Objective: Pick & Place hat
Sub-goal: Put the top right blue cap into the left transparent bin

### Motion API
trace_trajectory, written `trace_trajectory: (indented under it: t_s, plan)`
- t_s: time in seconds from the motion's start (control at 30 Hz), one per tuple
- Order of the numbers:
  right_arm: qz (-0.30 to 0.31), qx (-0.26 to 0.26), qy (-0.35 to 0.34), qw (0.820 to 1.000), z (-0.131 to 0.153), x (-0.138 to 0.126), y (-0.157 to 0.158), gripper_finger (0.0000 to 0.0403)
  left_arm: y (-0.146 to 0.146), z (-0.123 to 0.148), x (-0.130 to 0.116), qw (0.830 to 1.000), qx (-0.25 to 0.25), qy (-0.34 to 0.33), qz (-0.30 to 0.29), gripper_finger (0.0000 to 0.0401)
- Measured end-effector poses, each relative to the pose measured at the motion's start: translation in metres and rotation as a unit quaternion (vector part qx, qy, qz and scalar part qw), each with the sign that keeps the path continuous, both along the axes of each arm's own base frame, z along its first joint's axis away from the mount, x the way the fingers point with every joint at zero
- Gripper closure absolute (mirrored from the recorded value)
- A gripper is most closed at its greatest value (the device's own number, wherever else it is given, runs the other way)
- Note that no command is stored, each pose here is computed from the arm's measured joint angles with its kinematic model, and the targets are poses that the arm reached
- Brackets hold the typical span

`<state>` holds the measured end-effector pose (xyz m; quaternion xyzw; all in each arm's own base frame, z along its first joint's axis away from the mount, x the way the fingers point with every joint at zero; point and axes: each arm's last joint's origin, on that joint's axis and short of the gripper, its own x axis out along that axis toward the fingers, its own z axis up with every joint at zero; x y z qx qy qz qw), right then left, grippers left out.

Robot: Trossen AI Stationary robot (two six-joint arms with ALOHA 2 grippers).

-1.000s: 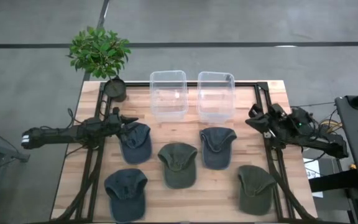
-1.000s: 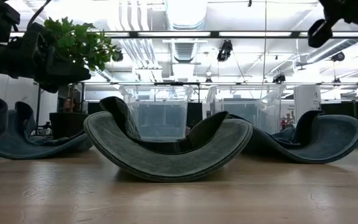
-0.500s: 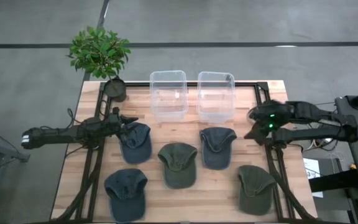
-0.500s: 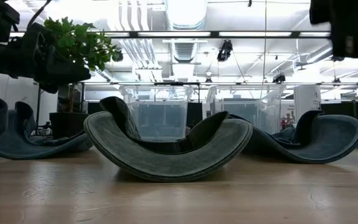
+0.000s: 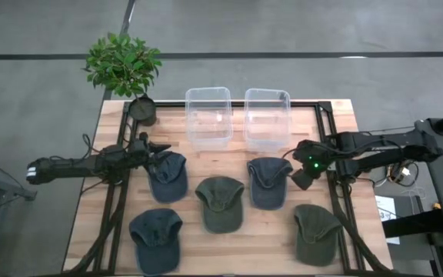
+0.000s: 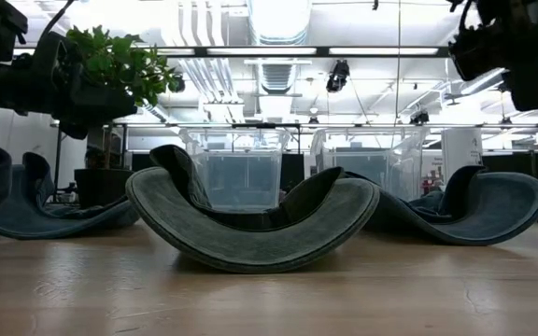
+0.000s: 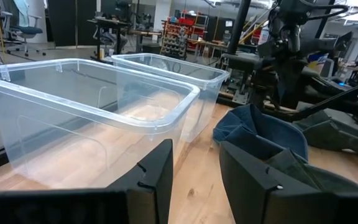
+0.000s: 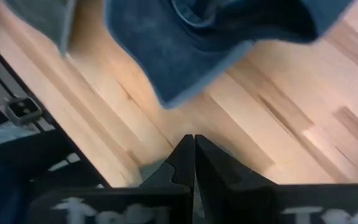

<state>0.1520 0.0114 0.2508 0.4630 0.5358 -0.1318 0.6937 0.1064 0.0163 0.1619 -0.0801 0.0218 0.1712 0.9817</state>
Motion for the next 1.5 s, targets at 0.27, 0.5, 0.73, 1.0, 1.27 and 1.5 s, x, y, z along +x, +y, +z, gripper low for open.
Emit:
trace_trajectory:
  t_s: [0.27,0.5,0.73,1.0,1.27,1.5]
  plan:
    - [-0.032,0.019,-0.019,0.999,0.002,0.006,0.001,0.0388,0.0,-0.001,0.0,1.0,0.006,0.007,0.0,0.0277]
    - [-0.043,0.042,-0.006,0.998,0.002,0.007,0.002,0.033,0.0,-0.002,0.0,1.0,0.018,0.015,-0.001,0.0277]
    - [-0.054,0.044,0.013,0.997,-0.003,0.007,0.002,0.0257,0.0,-0.002,0.0,1.0,0.019,0.015,-0.001,0.0277]
    - [-0.107,0.015,0.046,0.993,-0.029,0.013,0.0,0.0215,0.0,-0.001,0.0,1.0,0.018,0.014,-0.001,0.0277]
    - [-0.136,0.006,0.032,0.99,-0.058,0.021,-0.001,0.0207,0.0,-0.001,0.0,1.0,0.005,0.006,0.0,0.0277]
    - [-0.152,0.007,0.051,0.987,-0.081,0.021,-0.001,0.0207,0.0,-0.001,0.0,1.0,0.002,0.003,0.0,0.0277]
